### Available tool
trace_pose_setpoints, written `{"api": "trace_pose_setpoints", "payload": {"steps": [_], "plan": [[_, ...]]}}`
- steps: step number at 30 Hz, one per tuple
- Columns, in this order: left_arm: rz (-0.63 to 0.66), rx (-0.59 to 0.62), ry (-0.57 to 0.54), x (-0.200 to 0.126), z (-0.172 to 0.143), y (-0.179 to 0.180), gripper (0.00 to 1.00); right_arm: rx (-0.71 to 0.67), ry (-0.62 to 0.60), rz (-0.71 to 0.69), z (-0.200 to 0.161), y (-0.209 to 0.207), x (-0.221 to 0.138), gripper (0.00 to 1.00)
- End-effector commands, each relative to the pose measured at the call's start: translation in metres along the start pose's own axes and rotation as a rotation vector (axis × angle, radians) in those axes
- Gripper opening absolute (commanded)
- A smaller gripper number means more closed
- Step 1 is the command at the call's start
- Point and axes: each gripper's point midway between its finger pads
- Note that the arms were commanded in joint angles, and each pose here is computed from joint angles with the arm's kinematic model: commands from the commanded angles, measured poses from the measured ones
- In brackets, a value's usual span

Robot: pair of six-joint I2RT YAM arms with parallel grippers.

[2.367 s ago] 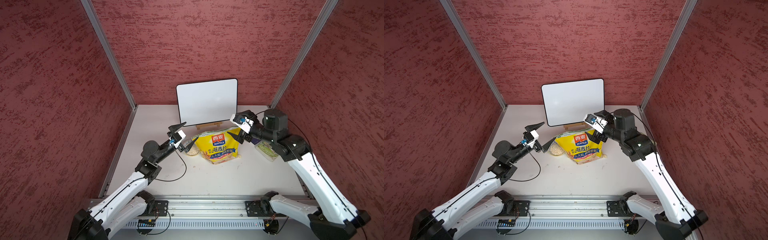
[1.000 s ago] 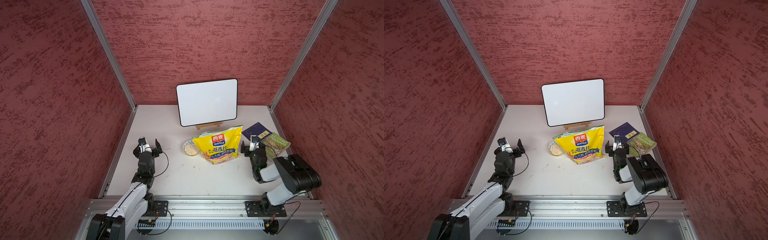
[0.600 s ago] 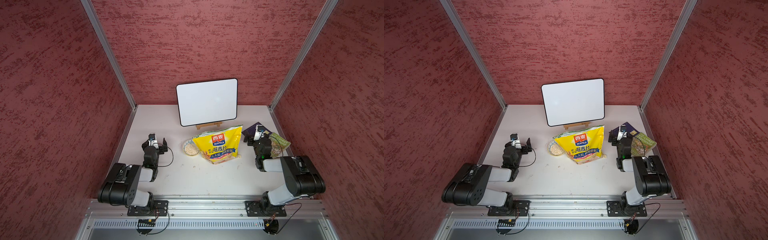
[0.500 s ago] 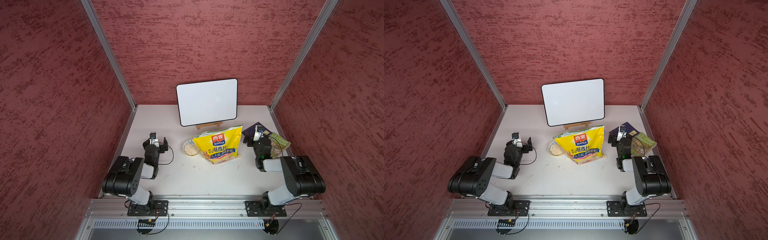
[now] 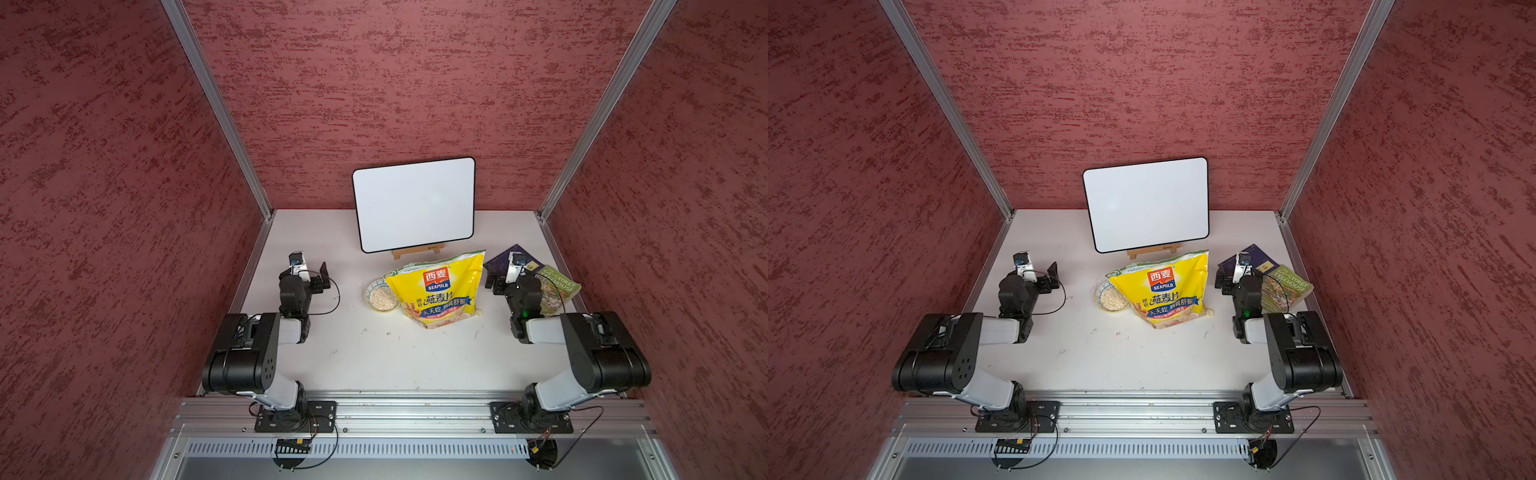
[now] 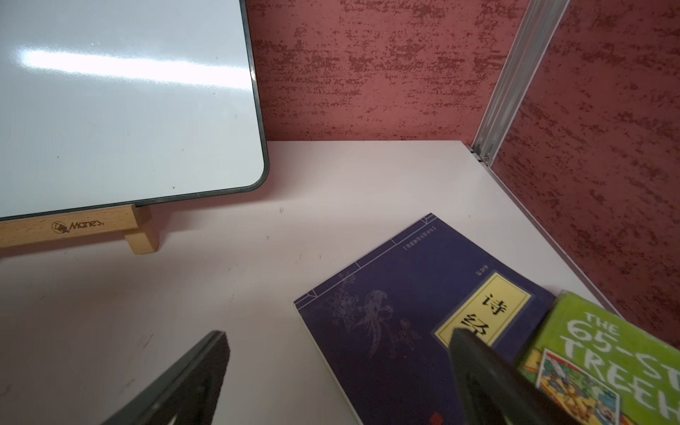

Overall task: Pour the oats into the breakfast bowl
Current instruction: Reset both arms

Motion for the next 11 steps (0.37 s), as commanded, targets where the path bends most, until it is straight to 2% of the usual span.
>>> {"api": "trace_pose_setpoints", "payload": {"steps": [1, 11], "plan": [[-0.017, -0.013, -0.001, -0.0005, 0.0009, -0.0024, 1.0, 0.013, -0.003, 0.009, 0.002, 0.0008, -0.0007, 0.99], [-0.019, -0.011, 0.003, -0.0002, 0.0001, -0.0033, 1.0, 0.013, -0.002, 0.009, 0.0019, 0.0009, -0.0007, 0.99]]}}
Point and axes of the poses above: each gripper's point midway between its finger pads, its own x axis out along the fingers, its own y axis along the line the jaws close on, z = x × y, and after that the axes turned 12 degrees about x, right-handed
